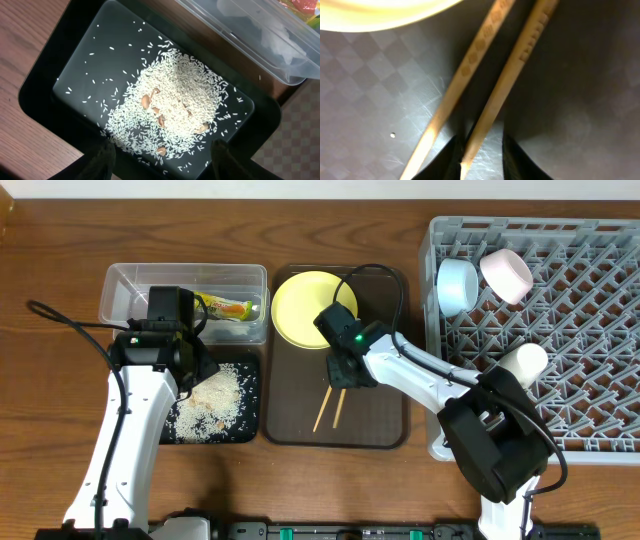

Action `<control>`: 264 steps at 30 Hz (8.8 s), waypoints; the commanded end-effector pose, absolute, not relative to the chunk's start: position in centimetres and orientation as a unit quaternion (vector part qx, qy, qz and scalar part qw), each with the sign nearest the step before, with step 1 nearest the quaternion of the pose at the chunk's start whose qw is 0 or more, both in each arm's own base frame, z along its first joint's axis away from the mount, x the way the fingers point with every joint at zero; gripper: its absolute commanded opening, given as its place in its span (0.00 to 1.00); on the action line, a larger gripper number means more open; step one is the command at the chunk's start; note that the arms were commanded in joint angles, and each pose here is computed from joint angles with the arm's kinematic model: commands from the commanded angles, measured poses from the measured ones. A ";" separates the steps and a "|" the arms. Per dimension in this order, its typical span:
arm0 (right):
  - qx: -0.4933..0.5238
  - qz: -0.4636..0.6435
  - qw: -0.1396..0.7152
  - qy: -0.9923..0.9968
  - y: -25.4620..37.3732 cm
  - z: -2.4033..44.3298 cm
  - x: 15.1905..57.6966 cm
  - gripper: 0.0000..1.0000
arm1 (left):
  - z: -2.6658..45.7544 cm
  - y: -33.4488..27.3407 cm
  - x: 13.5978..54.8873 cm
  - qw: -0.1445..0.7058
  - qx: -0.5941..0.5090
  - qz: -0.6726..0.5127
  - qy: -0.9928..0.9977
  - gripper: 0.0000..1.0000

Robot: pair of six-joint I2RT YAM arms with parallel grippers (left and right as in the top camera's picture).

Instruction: Sort waste into correct bins and load items into the dishwasher rack

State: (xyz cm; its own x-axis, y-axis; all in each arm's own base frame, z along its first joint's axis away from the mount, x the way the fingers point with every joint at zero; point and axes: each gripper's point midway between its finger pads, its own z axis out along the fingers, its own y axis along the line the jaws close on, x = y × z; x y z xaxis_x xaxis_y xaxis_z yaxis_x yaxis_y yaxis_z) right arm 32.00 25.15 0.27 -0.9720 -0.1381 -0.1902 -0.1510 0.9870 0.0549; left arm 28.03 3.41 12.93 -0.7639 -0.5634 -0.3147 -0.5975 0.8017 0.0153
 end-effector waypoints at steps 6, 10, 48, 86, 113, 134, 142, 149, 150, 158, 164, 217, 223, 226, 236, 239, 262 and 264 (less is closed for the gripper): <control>-0.047 0.007 0.083 0.995 23.5 -0.7 32.0 0.01 | 13.5 3.9 28.0 0.159 -0.316 0.064 0.933 0.64; -0.029 0.003 0.079 0.996 22.4 -0.7 32.5 0.01 | 13.5 3.9 28.0 0.160 -0.316 0.064 0.933 0.64; -0.011 -0.004 0.138 0.990 6.3 11.8 32.4 0.01 | 13.5 3.9 28.2 0.163 -0.316 0.063 0.933 0.64; -0.397 0.206 0.247 0.860 26.9 14.0 31.9 0.47 | 13.5 3.9 28.2 0.163 -0.316 0.063 0.933 0.64; -0.519 0.100 0.117 0.841 32.4 -0.5 26.1 0.30 | 13.5 3.9 28.2 0.163 -0.316 0.063 0.933 0.64; -0.435 0.076 0.176 0.880 29.2 5.5 29.7 0.01 | 13.5 3.9 28.2 0.163 -0.316 0.063 0.933 0.64; -0.256 0.061 0.298 0.918 22.3 14.7 35.5 0.01 | 13.5 3.9 28.2 0.163 -0.316 0.063 0.933 0.64; -0.024 0.020 0.308 0.951 13.4 16.8 37.2 0.01 | 13.5 3.9 28.2 0.163 -0.316 0.063 0.933 0.64; -0.001 0.009 0.300 0.954 12.3 16.5 37.1 0.01 | 13.5 3.9 28.2 0.163 -0.316 0.063 0.933 0.64; 0.081 -0.031 0.223 0.971 7.2 14.2 34.6 0.01 | 13.5 3.9 28.2 0.163 -0.316 0.063 0.932 0.64; 0.081 -0.053 0.188 0.977 6.2 13.4 33.0 0.01 | 13.5 3.9 28.2 0.163 -0.316 0.063 0.933 0.64; -0.130 0.176 0.403 0.889 22.1 13.3 41.9 0.45 | 13.5 3.9 28.2 0.163 -0.316 0.063 0.933 0.64; -0.143 0.178 0.396 0.889 24.7 8.3 43.3 0.46 | 13.5 3.9 28.2 0.162 -0.316 0.062 0.933 0.64; -0.122 0.165 0.395 0.895 24.7 5.9 44.0 0.45 | 13.5 3.9 28.2 0.162 -0.316 0.063 0.933 0.64; -0.082 0.150 0.356 0.919 24.2 1.0 43.5 0.43 | 13.5 3.9 28.2 0.163 -0.316 0.063 0.933 0.64; -0.081 0.141 0.345 0.924 23.9 0.5 43.2 0.38 | 13.5 3.9 28.2 0.162 -0.316 0.063 0.933 0.64; -0.106 0.099 0.378 0.914 19.1 10.6 42.0 0.01 | 13.5 3.9 28.1 0.160 -0.316 0.063 0.933 0.64; -0.108 0.077 0.390 0.911 17.8 12.5 41.5 0.01 | 13.5 3.9 28.1 0.160 -0.316 0.063 0.933 0.64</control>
